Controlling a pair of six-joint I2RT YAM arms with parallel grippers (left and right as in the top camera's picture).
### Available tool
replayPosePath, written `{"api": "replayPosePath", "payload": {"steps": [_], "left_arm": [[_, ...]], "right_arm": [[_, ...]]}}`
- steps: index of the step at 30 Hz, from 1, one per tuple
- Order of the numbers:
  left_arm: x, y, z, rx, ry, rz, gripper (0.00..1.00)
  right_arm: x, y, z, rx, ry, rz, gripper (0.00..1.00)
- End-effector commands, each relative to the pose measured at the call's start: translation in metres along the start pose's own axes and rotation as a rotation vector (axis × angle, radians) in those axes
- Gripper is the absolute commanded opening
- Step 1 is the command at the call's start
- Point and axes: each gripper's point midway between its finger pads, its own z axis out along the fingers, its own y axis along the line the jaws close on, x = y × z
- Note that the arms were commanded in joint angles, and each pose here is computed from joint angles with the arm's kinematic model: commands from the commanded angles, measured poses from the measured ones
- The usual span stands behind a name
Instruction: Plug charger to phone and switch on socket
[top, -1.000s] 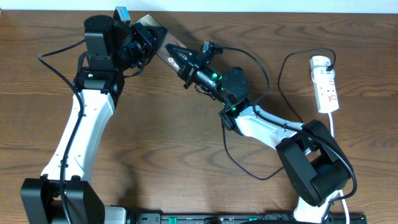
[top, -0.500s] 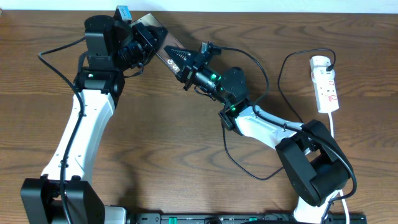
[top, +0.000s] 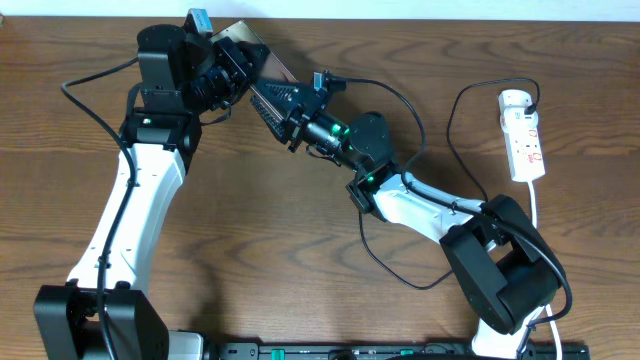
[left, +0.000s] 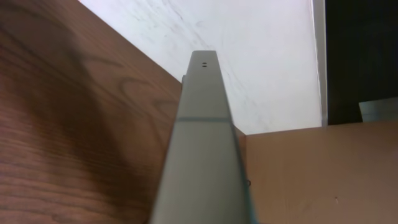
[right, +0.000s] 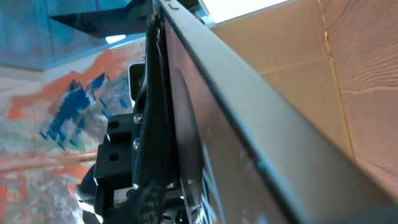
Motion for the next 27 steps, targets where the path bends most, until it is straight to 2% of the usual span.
{"api": "replayPosePath", "payload": {"steps": [1,5,8,10,18,27], "left_arm": [[0.000,-0.004,0.001,0.014,0.002,0.034,0.07],[-0.004,-0.001,0.000,0.001,-0.019,0.031,0.07],[-0.012,0.004,-0.004,-0.007,-0.037,0.024,0.07],[-0.019,0.008,-0.007,-0.013,-0.052,0.018,0.07],[-0.048,0.028,-0.026,-0.046,-0.115,-0.016,0.07],[-0.075,0.053,-0.061,-0.038,-0.117,-0.030,0.07]], "right_arm": [[0.005,0.008,0.002,-0.018,0.015,-0.022,0.49],[0.005,0.008,0.002,-0.018,0.014,-0.029,0.68],[0.004,0.008,0.002,-0.019,0.013,-0.029,0.91],[0.004,0.008,0.002,-0.018,0.012,-0.037,0.99],[-0.005,0.004,0.000,0.004,-0.008,-0.083,0.99],[-0.023,-0.025,-0.006,0.135,-0.036,-0.181,0.99]]}}
